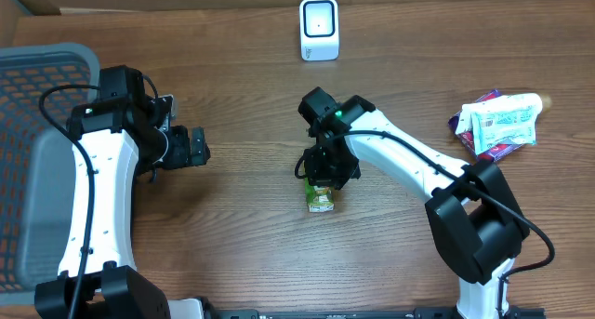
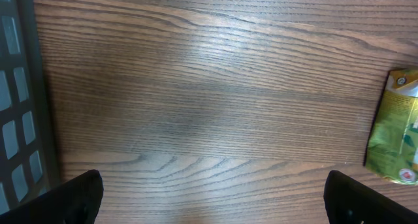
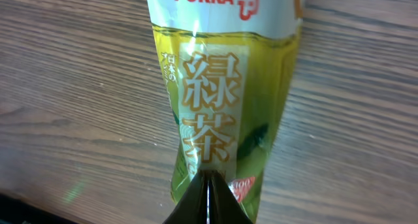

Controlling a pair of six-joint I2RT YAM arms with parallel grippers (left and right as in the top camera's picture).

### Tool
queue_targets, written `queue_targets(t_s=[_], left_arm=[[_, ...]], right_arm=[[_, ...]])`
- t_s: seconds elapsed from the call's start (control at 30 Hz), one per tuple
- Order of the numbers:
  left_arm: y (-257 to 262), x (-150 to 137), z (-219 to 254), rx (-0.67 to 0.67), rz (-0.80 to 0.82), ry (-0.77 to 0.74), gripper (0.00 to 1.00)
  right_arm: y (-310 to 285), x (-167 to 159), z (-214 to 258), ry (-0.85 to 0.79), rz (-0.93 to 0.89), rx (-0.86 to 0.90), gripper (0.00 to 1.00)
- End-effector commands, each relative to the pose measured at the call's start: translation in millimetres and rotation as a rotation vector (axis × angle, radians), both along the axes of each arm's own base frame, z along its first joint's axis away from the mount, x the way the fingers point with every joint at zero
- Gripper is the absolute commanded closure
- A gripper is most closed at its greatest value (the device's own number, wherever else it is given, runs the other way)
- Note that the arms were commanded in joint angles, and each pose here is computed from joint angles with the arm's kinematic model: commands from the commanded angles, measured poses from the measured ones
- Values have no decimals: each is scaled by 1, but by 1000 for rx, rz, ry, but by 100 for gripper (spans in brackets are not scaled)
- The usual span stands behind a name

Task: Scan the item barcode

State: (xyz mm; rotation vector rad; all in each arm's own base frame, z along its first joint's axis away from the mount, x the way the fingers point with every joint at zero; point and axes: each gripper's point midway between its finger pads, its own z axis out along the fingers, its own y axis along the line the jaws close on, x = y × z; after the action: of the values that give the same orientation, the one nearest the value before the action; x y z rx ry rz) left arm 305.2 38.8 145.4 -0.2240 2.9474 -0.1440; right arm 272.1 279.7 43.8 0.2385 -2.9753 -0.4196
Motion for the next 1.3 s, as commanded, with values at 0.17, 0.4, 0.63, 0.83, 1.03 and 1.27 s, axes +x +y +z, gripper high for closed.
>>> queue_targets(t_s=[0.17,0.4,0.63,0.83,1.03,1.27], left_arm=[[1,2,0,-3,-12,-4,0],[1,2,0,-3,-12,-4,0],[1,2,0,-3,-12,-4,0],[1,2,0,-3,-12,-4,0],[1,2,0,-3,-12,-4,1],[1,2,0,-3,-12,-4,1]], right_arm=[[-5,-26,-26,98,2,13,93],[3,-16,-9,60,59,47,70],[-3,13,55,-75,10,47,60],[-41,10,54,-8,-63,-20,48],[-38,-11,27,106,-1,142,46],[-18,-42,19,231,56,433,50]])
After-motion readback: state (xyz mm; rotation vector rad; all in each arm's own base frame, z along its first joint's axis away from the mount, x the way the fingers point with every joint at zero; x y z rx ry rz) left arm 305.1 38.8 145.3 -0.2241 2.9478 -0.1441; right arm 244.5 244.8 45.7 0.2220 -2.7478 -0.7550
